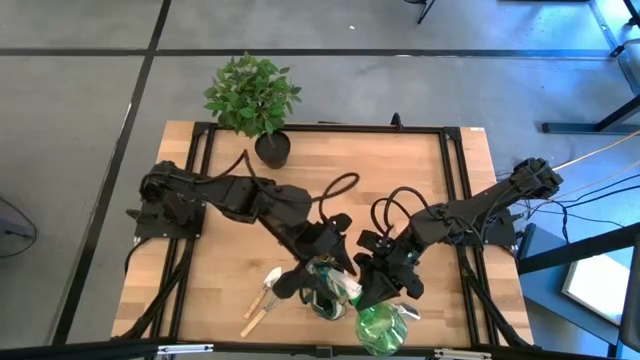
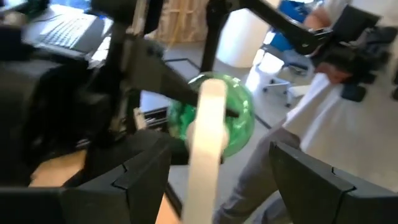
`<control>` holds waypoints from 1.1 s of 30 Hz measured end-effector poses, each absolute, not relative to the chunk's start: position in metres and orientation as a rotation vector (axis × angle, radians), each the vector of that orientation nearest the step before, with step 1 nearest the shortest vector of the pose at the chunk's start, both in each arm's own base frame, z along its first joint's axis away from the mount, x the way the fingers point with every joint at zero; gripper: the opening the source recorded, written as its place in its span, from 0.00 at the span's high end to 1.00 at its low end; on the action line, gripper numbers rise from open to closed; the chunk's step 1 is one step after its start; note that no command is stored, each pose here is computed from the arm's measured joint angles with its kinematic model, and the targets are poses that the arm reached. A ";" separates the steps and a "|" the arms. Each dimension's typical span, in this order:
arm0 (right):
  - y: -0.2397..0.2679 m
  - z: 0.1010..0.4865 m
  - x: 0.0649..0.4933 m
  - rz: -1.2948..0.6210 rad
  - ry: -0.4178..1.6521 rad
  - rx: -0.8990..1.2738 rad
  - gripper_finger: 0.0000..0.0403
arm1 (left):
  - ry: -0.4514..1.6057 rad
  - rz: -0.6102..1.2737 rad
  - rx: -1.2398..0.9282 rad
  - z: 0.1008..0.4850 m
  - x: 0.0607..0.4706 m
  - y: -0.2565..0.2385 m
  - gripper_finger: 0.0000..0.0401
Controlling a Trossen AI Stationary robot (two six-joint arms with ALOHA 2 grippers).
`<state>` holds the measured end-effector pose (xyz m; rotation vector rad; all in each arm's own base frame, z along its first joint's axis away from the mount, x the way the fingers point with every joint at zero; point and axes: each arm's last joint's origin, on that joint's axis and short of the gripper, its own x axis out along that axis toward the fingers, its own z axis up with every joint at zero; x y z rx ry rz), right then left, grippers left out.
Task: Pick & Place Garden tools in Gardening bag
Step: Put the green spray bottle into the brown gardening bag
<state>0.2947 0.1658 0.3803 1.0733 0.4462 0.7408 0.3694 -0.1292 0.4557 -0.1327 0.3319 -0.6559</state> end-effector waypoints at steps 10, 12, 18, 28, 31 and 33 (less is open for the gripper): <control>0.164 0.377 0.296 0.718 0.469 1.070 0.66 | 0.310 -0.717 -0.142 0.447 0.385 -0.128 0.33; 0.164 0.377 0.296 0.715 0.467 1.071 0.66 | 0.323 -0.721 -0.144 0.444 0.387 -0.129 0.33; 0.163 0.377 0.297 0.712 0.463 1.072 0.66 | 0.323 -0.744 -0.168 0.444 0.388 -0.130 0.34; 0.162 0.377 0.298 0.696 0.455 1.075 0.66 | 0.333 -0.750 -0.170 0.438 0.390 -0.130 0.51; 0.162 0.376 0.298 0.686 0.454 1.078 0.66 | 0.340 -0.748 -0.172 0.436 0.391 -0.130 0.58; 0.162 0.376 0.298 0.680 0.450 1.079 0.66 | 0.342 -0.746 -0.172 0.435 0.391 -0.130 0.64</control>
